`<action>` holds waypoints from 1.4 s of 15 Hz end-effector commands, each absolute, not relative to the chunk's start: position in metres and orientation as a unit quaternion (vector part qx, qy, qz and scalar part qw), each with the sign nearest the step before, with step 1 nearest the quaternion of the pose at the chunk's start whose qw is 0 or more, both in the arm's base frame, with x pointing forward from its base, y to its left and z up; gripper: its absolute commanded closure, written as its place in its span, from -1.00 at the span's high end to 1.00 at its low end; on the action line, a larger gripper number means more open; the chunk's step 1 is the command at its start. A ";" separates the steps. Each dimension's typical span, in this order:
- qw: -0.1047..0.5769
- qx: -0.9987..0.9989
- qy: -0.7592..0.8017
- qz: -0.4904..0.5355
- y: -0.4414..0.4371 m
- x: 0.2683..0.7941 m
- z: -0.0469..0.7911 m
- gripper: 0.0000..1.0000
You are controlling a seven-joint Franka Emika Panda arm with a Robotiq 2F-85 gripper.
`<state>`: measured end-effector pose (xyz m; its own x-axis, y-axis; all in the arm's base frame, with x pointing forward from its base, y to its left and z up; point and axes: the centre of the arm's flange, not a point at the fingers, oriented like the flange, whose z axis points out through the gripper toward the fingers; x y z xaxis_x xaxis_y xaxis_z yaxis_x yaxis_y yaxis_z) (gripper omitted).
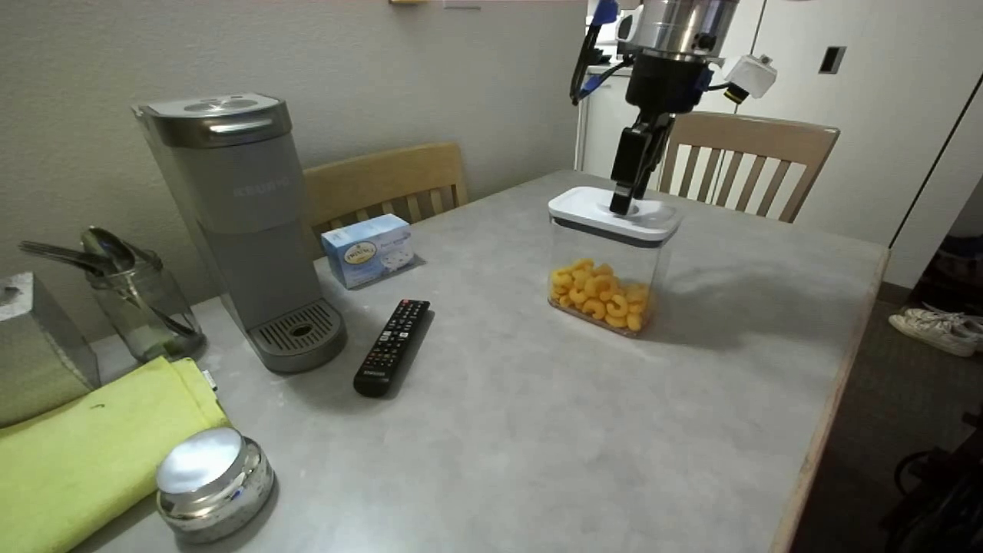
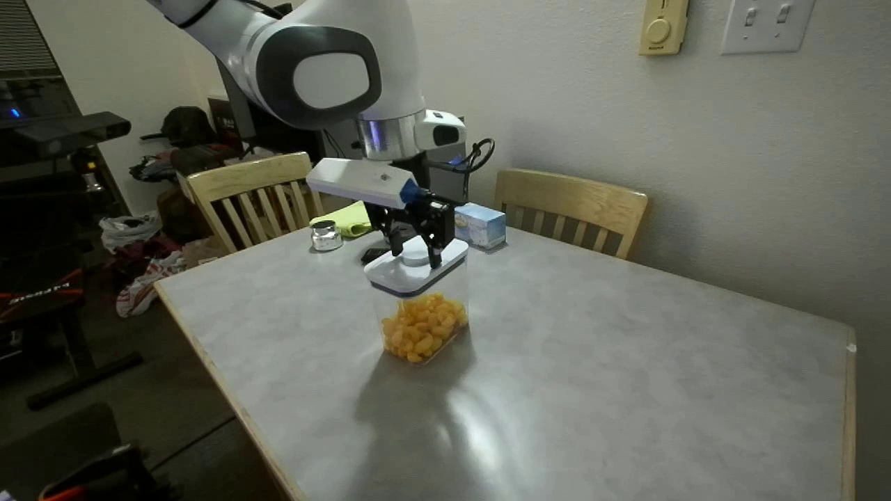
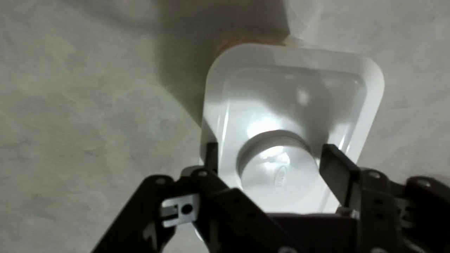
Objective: Pick up the white lid and put it on the table. Pick up the white lid and put it back on the container.
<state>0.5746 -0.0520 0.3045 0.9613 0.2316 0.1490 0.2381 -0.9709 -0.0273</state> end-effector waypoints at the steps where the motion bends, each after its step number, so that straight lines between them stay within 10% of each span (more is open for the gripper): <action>1: 0.033 -0.989 -0.123 -0.069 -0.055 0.582 0.298 0.84; 21: 0.041 -0.988 -0.125 -0.076 -0.047 0.604 0.293 0.71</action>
<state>0.5973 -0.0403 0.2995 0.9566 0.2396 0.1660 0.2493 -0.9676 -0.0400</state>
